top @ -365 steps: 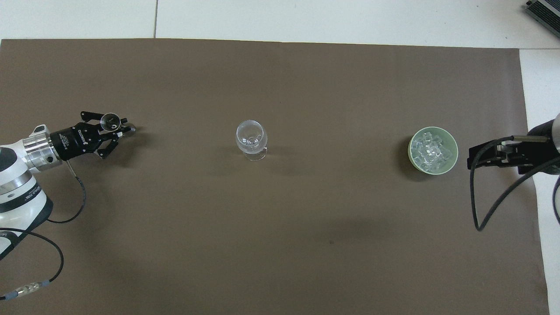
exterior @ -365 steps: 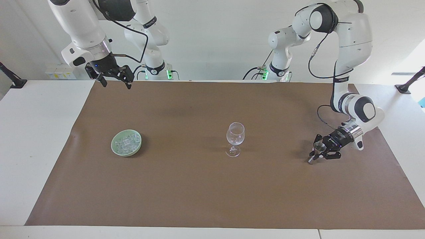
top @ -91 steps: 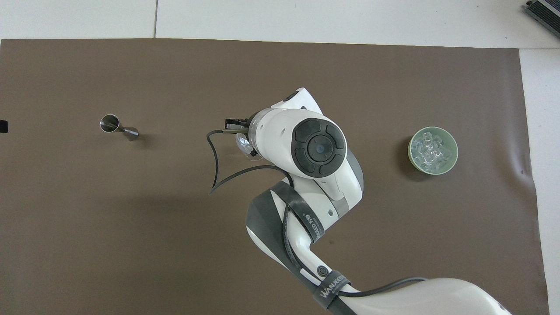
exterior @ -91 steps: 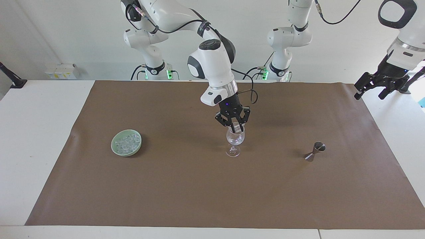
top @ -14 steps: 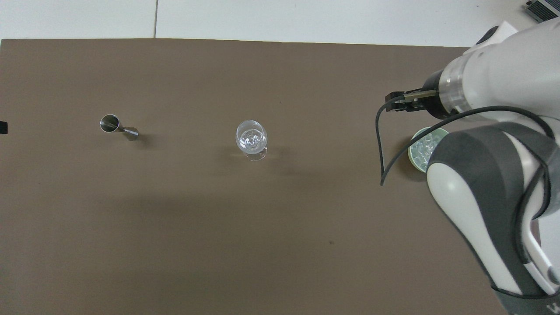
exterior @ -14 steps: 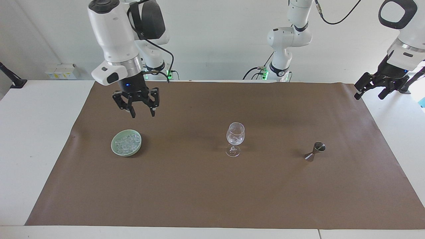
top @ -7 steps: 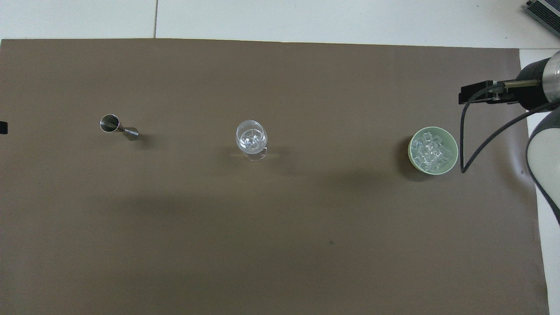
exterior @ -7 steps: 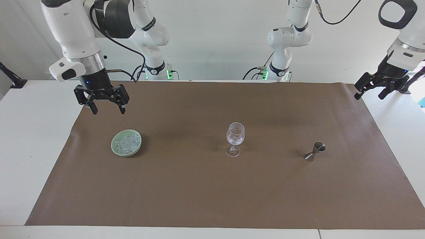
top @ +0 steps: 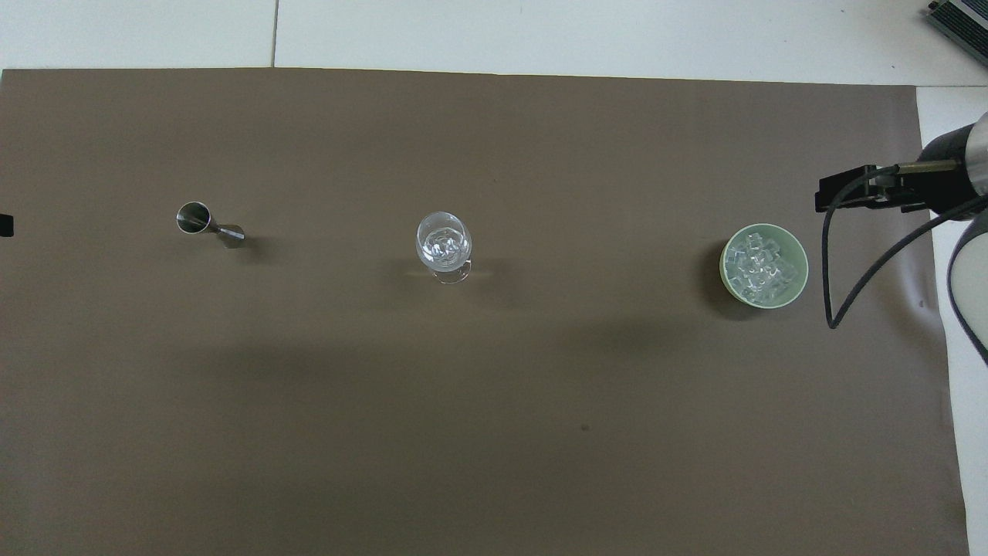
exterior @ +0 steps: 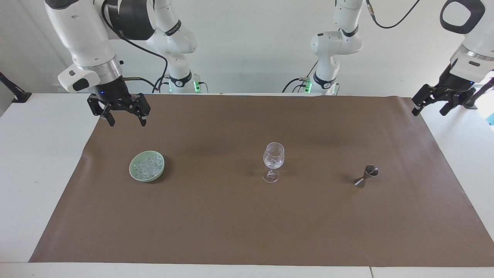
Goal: Pour wine and add ice with both arms
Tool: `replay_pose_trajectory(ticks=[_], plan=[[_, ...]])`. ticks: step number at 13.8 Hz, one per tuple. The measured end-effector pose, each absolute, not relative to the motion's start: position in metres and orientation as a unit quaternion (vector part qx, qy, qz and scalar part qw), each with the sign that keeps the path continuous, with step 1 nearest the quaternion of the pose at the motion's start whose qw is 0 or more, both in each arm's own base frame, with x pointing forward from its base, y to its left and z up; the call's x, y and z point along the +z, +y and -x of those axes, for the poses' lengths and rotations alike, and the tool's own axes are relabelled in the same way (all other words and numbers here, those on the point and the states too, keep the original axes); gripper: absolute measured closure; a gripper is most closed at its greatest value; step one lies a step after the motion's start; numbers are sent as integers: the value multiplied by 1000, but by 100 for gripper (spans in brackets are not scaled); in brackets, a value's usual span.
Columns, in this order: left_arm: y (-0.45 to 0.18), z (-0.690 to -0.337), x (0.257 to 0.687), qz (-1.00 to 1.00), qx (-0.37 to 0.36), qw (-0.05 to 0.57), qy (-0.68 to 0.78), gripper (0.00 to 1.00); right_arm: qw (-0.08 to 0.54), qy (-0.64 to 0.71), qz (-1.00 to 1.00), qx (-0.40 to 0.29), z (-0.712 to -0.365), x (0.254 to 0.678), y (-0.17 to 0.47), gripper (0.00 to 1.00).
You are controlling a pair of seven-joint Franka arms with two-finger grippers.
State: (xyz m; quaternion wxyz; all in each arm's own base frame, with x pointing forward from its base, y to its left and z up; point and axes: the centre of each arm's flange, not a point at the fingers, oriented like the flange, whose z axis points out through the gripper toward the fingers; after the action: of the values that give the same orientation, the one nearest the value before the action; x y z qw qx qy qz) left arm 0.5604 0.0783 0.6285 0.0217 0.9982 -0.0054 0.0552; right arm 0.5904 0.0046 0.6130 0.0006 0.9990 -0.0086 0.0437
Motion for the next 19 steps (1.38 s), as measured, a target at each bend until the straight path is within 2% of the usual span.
replay_pose_trajectory(ticks=[7,19], plan=[[78,-560,628,-998,55,22,-5,0,6,-20,-1000,2,-563,631,-6,0],[78,-560,628,-998,55,22,-5,0,7,-17,-1000,-19,-558,629,-2,0]])
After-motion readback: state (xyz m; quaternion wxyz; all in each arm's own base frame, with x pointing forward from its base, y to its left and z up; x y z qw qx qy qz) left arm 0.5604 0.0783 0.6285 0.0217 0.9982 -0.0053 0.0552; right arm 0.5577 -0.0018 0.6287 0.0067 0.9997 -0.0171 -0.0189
